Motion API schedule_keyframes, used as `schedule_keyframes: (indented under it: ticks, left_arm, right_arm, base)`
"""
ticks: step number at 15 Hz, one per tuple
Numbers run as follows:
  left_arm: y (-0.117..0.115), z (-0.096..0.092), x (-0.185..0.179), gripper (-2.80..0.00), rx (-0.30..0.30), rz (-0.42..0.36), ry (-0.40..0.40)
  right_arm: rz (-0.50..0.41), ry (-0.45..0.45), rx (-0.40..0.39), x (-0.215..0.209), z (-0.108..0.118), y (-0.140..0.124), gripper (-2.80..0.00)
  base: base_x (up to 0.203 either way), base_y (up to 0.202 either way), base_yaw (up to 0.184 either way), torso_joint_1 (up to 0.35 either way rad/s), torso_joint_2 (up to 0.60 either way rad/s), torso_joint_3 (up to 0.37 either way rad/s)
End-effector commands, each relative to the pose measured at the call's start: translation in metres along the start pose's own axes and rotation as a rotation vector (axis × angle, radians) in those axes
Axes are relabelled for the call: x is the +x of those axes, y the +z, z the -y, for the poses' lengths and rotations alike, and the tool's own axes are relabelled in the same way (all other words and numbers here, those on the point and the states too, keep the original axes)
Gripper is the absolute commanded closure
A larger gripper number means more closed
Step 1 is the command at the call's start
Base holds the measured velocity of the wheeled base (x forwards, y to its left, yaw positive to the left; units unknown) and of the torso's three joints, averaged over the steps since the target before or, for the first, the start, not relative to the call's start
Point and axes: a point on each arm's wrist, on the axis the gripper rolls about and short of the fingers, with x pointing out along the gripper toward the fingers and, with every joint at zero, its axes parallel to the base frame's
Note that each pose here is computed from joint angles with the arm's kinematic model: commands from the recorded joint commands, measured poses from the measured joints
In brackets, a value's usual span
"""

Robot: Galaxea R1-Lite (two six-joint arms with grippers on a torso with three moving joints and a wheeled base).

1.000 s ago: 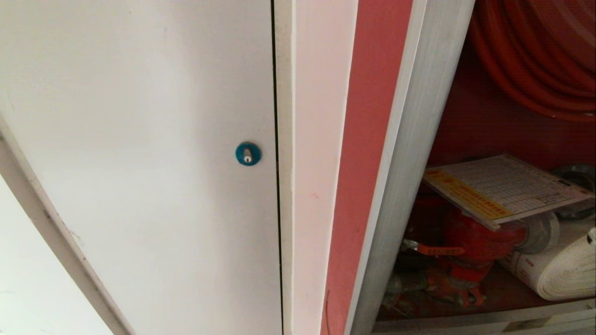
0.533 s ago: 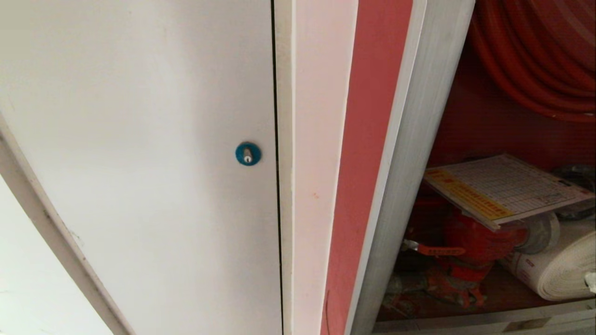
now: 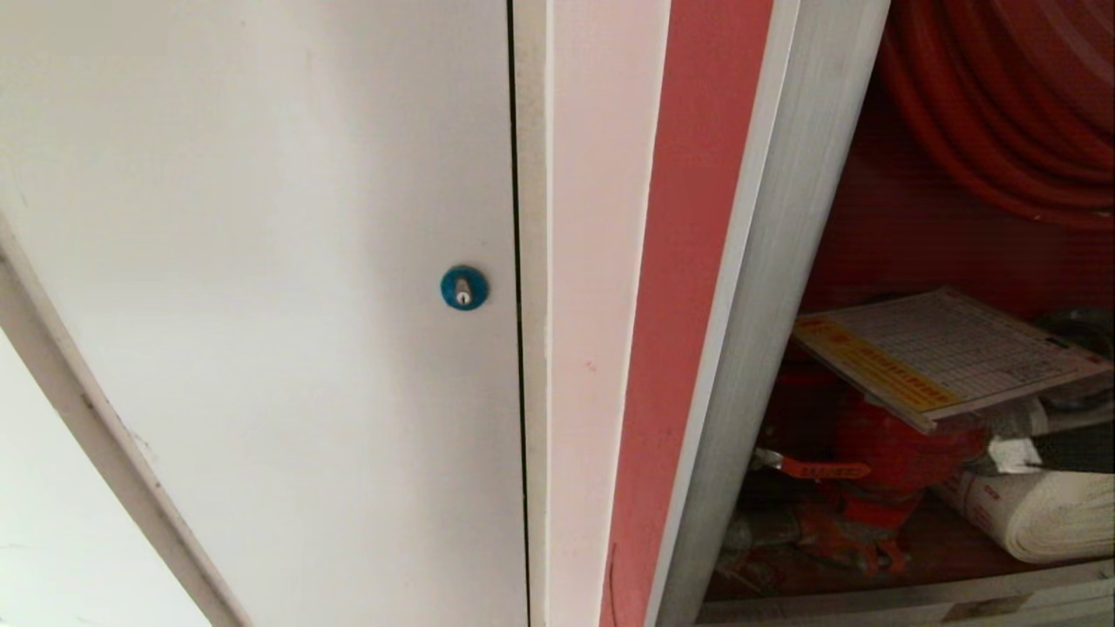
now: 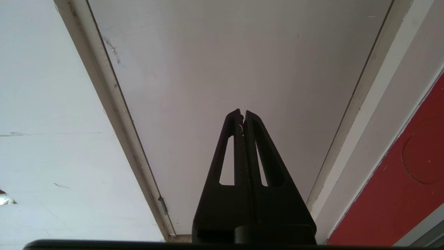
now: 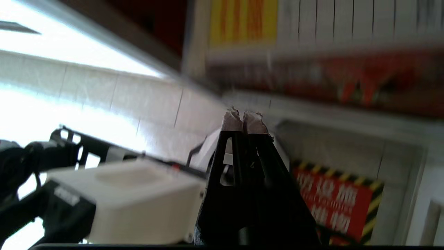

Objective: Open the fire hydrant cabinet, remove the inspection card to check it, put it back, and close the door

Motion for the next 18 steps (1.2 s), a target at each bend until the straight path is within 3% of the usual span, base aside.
schedule_keyframes:
  ticks: [1, 5, 12, 18]
  left_arm:
    - [0.000, 0.000, 0.000, 0.00, 0.000, 0.000, 0.000]
    - [0.000, 0.000, 0.000, 0.00, 0.000, -0.001, 0.000]
    - [0.000, 0.000, 0.000, 0.00, 0.000, -0.001, 0.000]
    - [0.000, 0.000, 0.000, 0.00, 0.000, 0.000, 0.002]
  right_arm:
    - [-0.019, -0.002, 0.004, 0.010, 0.001, 0.006, 0.00]
    - [-0.024, -0.027, -0.006, 0.020, 0.000, 0.015, 0.00]
    - [-0.027, 0.013, -0.039, 0.021, -0.009, 0.018, 0.00]
    - [0.065, 0.043, -0.073, -0.020, -0.013, -0.009, 0.00]
  base:
    - [0.000, 0.000, 0.000, 0.000, 0.00, 0.000]
    - [0.000, 0.000, 0.000, 0.000, 0.00, 0.000]
    - [0.000, 0.000, 0.000, 0.000, 0.00, 0.000]
    - [0.000, 0.000, 0.000, 0.000, 0.00, 0.000]
